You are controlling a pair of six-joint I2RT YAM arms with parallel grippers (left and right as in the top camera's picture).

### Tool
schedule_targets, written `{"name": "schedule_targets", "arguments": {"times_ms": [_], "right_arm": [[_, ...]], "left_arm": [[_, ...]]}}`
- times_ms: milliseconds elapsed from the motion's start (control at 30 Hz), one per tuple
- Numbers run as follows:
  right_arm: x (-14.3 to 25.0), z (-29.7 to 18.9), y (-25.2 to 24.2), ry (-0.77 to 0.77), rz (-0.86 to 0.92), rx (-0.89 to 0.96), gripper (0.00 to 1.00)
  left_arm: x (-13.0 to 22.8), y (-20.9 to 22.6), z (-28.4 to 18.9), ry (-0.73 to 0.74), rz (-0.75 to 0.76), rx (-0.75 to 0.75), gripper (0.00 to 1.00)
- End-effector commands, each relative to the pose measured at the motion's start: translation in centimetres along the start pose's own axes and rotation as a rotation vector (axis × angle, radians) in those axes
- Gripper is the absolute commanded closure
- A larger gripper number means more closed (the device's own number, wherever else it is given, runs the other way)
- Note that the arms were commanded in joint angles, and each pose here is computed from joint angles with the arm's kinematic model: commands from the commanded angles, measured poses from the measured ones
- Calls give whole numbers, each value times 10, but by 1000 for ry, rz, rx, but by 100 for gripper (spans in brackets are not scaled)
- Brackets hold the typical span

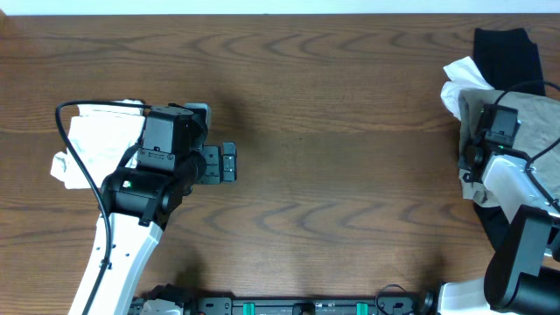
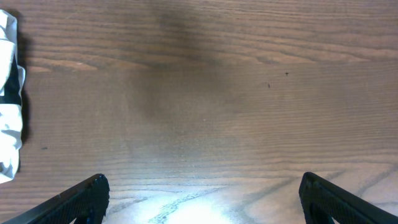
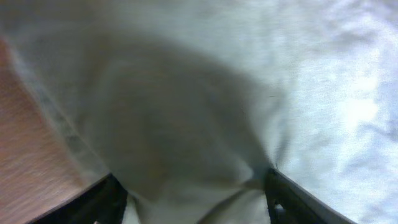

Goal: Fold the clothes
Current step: 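Reach the right gripper to the khaki trousers on the right pile, then pull the khaki trousers leftward to table center with the right gripper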

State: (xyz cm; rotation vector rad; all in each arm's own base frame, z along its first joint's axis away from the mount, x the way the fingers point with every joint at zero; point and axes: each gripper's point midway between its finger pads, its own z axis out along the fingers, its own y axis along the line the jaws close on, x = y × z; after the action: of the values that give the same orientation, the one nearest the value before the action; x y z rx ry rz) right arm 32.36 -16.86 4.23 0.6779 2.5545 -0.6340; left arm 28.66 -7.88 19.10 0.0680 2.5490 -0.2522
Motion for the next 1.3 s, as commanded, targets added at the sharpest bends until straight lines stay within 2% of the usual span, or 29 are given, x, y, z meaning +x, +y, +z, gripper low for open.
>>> {"name": "schedule_targets", "arguments": {"times_ms": [0,133,200,233,267,300,333,467,567,700,800,1033,1267], "right_arm": [[-5,1,-17,-11,43,74,48],[-6,1,-24,-14,48,105,50],[-6,2,-24,-15,50,105,57],[-7,2,-24,-18,52,105,65],[-8,2,-24,-23,54,104,77],[-9,2,-24,-25,55,104,94],[-9,2,-24,-25,55,103,98],[-15,-5,-22,-50,59,95,99],[-37,-30,-17,-132,56,57,99],[-83,-98,7,-311,20,-126,99],[-107,-180,38,-464,-79,-354,99],[-91,-330,85,-705,-252,-696,99],[-68,-419,100,-854,-328,-875,99]], "left_arm": [[2,0,2,8,-5,1,2],[2,0,2,8,-5,1,2],[2,0,2,8,-5,1,2],[2,0,2,8,-5,1,2],[2,0,2,8,-5,1,2],[2,0,2,8,-5,1,2],[2,0,2,8,-5,1,2],[2,0,2,8,-5,1,2],[2,0,2,8,-5,1,2],[2,0,2,9,-5,1,2],[2,0,2,9,-5,1,2],[2,0,2,9,-5,1,2],[4,0,2,17,-6,-1,2]]}}
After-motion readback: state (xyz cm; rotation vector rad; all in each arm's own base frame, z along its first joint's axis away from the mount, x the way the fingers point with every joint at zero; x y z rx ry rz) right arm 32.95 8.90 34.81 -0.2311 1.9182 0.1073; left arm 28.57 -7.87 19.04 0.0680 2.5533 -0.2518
